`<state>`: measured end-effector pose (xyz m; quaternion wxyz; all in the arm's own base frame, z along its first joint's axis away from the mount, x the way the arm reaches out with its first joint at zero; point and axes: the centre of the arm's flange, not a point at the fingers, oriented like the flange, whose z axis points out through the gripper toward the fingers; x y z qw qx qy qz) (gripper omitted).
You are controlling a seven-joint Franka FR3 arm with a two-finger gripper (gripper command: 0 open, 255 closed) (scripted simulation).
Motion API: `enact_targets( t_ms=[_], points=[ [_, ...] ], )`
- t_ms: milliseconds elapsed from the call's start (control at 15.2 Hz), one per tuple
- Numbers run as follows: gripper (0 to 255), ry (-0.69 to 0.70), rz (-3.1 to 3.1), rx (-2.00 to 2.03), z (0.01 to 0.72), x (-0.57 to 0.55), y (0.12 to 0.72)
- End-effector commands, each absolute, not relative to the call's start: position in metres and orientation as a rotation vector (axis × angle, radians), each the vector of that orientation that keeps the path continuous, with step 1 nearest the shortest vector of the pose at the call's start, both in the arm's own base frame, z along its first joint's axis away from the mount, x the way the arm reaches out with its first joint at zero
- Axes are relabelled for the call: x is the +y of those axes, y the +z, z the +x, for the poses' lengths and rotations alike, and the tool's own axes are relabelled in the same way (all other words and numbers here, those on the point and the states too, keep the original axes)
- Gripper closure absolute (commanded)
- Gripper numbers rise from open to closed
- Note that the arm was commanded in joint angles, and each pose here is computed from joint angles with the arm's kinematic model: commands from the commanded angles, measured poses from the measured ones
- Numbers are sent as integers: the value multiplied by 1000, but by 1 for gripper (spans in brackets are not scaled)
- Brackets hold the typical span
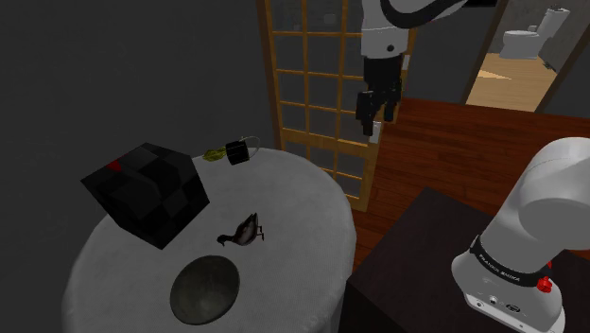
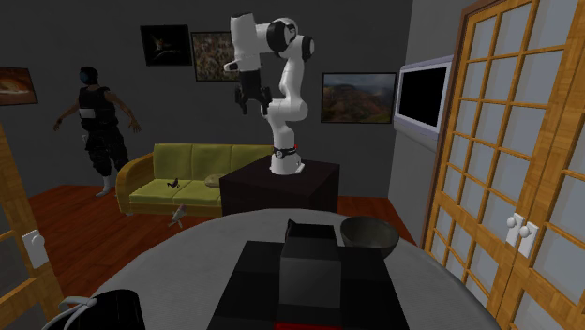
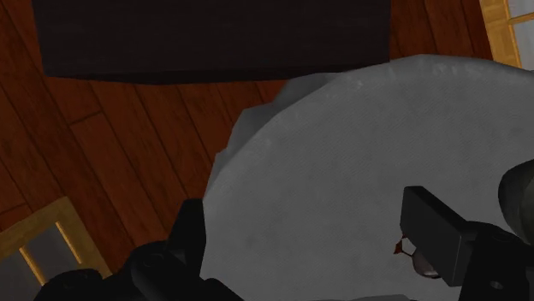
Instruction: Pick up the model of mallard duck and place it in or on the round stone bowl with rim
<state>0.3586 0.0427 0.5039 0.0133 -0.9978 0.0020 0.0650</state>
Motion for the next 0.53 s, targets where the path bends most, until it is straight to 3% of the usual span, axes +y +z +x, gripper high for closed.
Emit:
enact_targets(
  t_ms=[0, 462],
  points=[
    [0, 211, -3085, -1, 377, 53, 486],
    [0, 248, -3006, -27, 434, 87, 423]
  ],
)
